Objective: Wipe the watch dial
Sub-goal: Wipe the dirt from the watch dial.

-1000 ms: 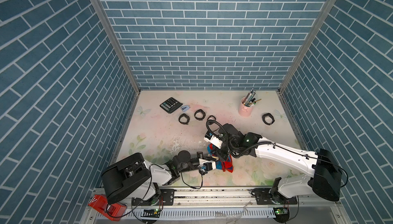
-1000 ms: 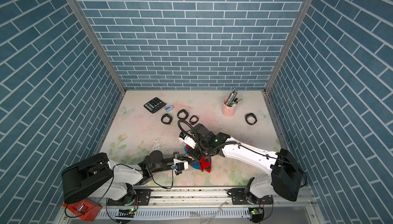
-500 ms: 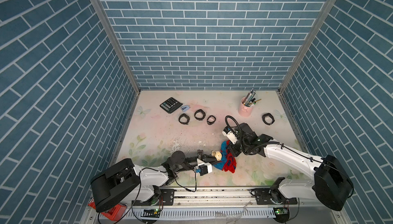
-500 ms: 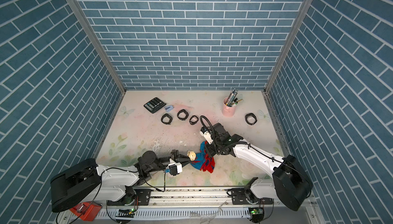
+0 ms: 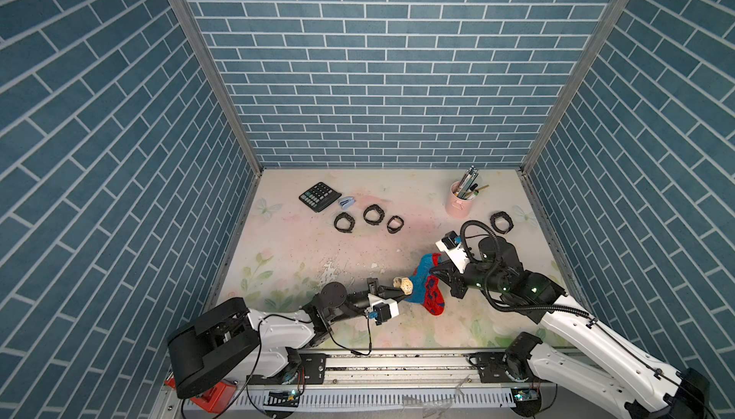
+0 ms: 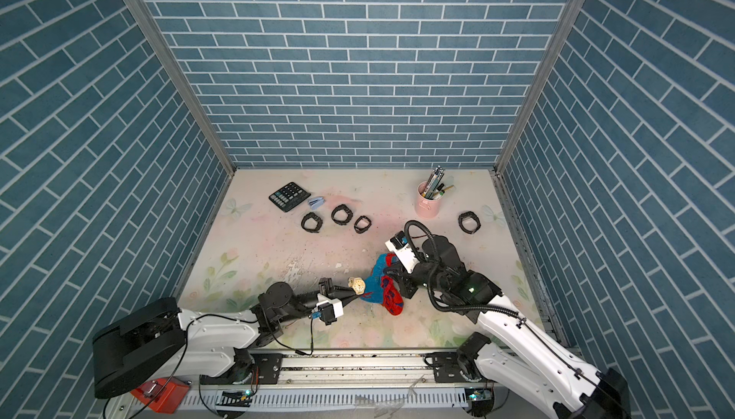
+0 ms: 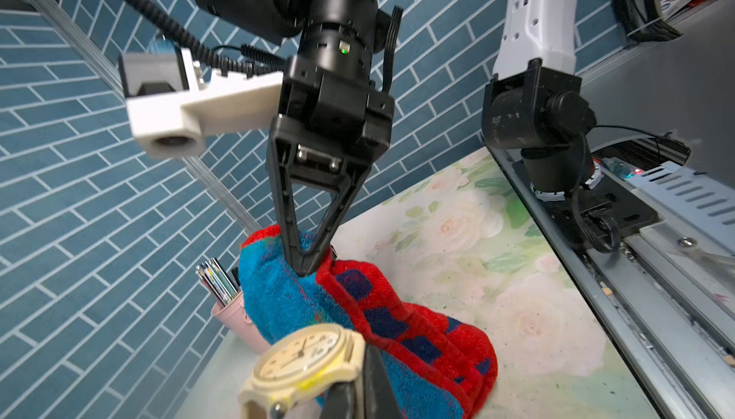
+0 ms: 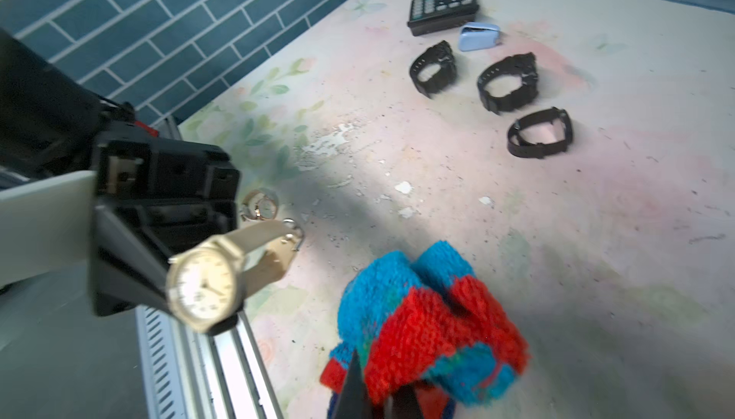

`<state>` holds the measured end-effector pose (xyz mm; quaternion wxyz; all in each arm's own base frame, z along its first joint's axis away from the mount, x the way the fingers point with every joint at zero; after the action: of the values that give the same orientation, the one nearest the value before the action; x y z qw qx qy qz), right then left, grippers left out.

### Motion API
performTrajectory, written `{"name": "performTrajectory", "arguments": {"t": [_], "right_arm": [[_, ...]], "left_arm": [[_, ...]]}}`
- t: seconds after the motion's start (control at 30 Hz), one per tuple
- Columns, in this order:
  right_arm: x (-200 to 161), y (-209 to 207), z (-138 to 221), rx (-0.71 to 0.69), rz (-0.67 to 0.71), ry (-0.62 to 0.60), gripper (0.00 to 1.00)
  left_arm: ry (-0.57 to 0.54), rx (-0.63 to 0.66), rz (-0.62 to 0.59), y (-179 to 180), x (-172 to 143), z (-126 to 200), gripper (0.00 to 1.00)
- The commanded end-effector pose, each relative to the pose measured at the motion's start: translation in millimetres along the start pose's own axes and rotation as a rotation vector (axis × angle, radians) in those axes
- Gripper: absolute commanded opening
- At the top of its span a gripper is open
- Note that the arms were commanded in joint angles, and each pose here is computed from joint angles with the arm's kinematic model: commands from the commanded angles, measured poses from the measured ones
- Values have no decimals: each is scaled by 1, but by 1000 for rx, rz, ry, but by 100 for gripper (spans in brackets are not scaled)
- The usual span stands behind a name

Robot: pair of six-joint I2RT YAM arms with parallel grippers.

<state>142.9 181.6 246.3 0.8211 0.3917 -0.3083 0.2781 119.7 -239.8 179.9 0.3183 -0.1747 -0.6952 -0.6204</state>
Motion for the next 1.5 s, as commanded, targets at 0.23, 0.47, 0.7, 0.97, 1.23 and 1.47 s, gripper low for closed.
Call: {"name": "performTrajectory", "arguments": {"t": [0.23,0.47,0.7,0.97,1.23,1.47], "right_arm": [[16,38,-15,192,104,70,0],[9,52,-35,244,140,153,0],[-9,51,-57,255,112,213,0],[-30,45,-71,136,142,239,0],[-40,47,-80,74,178,234,0],[-56,44,-89,42,181,269,0]], "left_arm": [[68,16,57,2,-10,-10,0],[79,7,62,0,-13,-12,0],[83,11,79,-1,-16,-13,0],[86,96,153,10,-20,-9,0],[99,137,195,21,-18,-9,0],[114,235,280,35,-18,-8,0]]}}
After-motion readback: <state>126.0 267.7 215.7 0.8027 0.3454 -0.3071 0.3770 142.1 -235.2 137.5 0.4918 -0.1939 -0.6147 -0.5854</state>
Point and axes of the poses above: each gripper's point midway between its finger pads, its own z axis back along the fingers, its own y axis along the line the jaws close on, x = y × z, the point moved 8 cm from there along z, back along the fingers, and after that the axes turned 15 degrees about -z, right-handed, at the moved point
